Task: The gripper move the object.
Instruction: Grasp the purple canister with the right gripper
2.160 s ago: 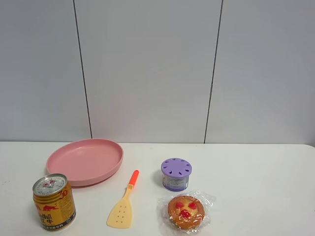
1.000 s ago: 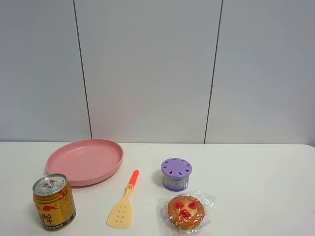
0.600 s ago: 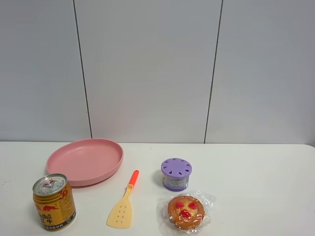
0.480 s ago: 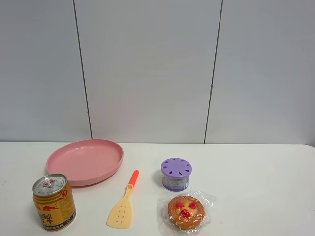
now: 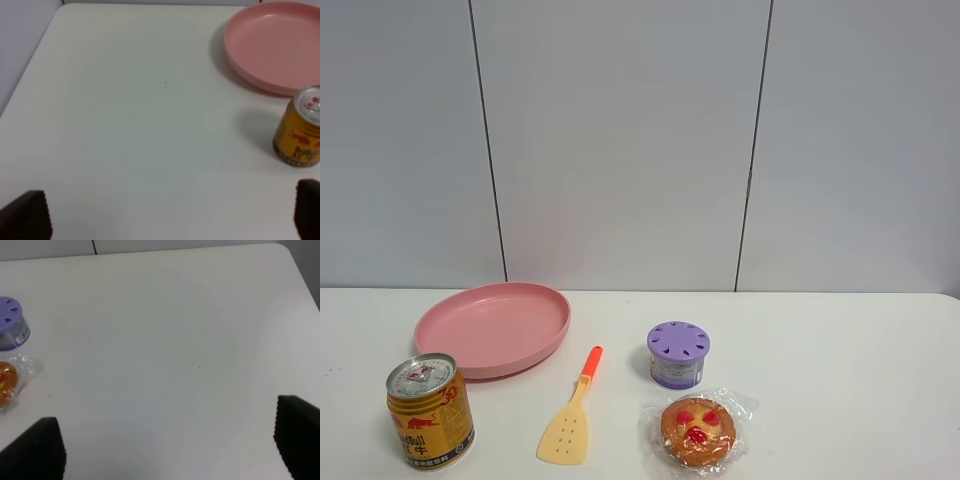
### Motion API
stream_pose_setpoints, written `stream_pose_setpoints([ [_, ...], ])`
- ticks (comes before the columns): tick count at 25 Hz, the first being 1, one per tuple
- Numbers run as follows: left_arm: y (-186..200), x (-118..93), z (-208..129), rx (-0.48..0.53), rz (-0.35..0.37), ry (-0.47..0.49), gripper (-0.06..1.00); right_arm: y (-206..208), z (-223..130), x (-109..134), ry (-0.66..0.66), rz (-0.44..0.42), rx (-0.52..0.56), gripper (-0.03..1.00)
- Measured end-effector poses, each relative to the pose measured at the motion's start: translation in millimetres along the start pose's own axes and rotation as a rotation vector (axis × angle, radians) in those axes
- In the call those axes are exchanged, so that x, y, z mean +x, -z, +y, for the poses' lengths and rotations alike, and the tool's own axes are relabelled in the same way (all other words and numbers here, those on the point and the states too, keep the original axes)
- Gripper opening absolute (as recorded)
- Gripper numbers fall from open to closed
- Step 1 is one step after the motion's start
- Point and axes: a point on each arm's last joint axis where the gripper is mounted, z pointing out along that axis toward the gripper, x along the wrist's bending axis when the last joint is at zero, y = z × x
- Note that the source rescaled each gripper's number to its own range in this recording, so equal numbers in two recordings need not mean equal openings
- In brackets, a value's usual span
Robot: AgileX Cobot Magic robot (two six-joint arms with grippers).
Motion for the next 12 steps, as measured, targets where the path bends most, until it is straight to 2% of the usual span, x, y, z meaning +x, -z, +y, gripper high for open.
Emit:
stream_pose_setpoints([
  [2, 0.0, 0.0, 0.0, 0.0, 0.0, 0.0, 1.0, 0.0, 0.0, 0.0, 0.0, 0.0, 0.0, 0.69],
  [7, 0.0, 0.0, 0.0, 0.0, 0.0, 0.0, 1.0, -0.5, 0.3, 0.4, -0.002, 0.003, 0.004, 0.5],
  [12, 0.0, 0.0, 0.0, 0.0, 0.0, 0.0, 1.0, -10.2, 12.9, 5.7, -0.024, 0.047, 0.061, 0.47],
])
